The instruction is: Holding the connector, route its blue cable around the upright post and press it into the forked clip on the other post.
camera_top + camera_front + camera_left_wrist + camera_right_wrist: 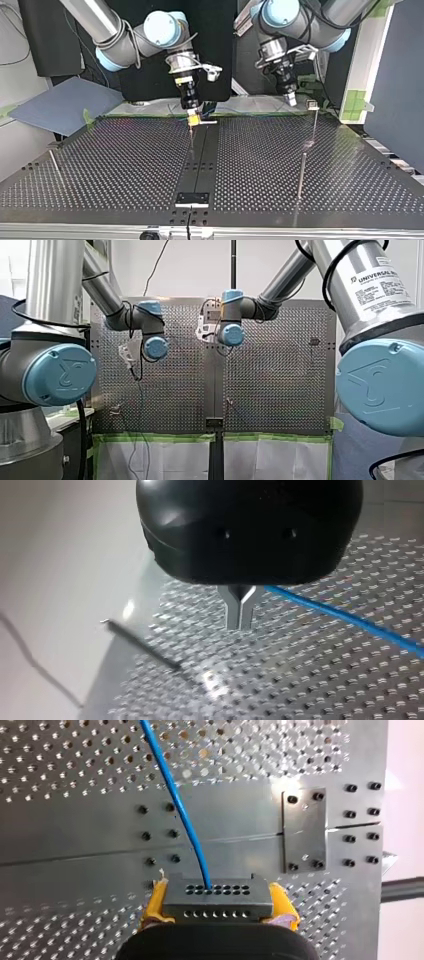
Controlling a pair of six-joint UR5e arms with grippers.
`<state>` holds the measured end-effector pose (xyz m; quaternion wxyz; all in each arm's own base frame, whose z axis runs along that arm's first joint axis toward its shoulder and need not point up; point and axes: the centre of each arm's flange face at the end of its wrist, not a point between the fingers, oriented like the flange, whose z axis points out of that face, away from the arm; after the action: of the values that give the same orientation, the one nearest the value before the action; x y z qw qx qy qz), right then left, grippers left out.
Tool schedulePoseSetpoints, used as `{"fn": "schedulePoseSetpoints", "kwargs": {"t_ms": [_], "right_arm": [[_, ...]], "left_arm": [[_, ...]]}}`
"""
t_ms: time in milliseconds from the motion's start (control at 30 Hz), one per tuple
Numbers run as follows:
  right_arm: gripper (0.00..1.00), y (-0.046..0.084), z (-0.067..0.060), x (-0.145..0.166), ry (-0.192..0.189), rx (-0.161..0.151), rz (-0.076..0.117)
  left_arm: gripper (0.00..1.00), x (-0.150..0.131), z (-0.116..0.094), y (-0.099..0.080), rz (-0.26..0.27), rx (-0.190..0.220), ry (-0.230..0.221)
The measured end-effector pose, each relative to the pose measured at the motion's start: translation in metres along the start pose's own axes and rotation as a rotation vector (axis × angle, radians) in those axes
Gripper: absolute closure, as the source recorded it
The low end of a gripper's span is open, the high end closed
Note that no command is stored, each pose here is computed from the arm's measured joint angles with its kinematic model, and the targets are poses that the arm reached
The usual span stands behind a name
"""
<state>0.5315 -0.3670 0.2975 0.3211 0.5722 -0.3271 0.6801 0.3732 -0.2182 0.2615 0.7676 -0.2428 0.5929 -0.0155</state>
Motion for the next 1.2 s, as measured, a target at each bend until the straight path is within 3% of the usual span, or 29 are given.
{"fn": "schedulePoseSetpoints", "kwargs": {"t_ms": [133, 400, 567, 900, 1200], "right_arm": [[1.0, 0.001, 0.006, 0.008, 0.003, 0.003, -0.007], [1.0, 0.0, 0.021, 0.03, 0.002, 0.023, -0.013], [1.0, -0.001, 0.028, 0.043, 0.006, 0.032, -0.014], [1.0, -0.004, 0.046, 0.078, 0.052, 0.039, -0.013], [1.0, -0.01, 0.056, 0.1, 0.078, 0.07, -0.012]], "left_arm": [[1.0, -0.019, 0.004, -0.005, -0.021, -0.019, -0.021], [1.0, -0.06, 0.014, -0.021, -0.061, -0.018, -0.061], [1.0, -0.092, 0.02, -0.035, -0.104, -0.007, -0.099], [1.0, -0.15, 0.03, -0.052, -0.192, 0.032, -0.187], [1.0, -0.164, 0.057, -0.066, -0.254, 0.061, -0.196]]}}
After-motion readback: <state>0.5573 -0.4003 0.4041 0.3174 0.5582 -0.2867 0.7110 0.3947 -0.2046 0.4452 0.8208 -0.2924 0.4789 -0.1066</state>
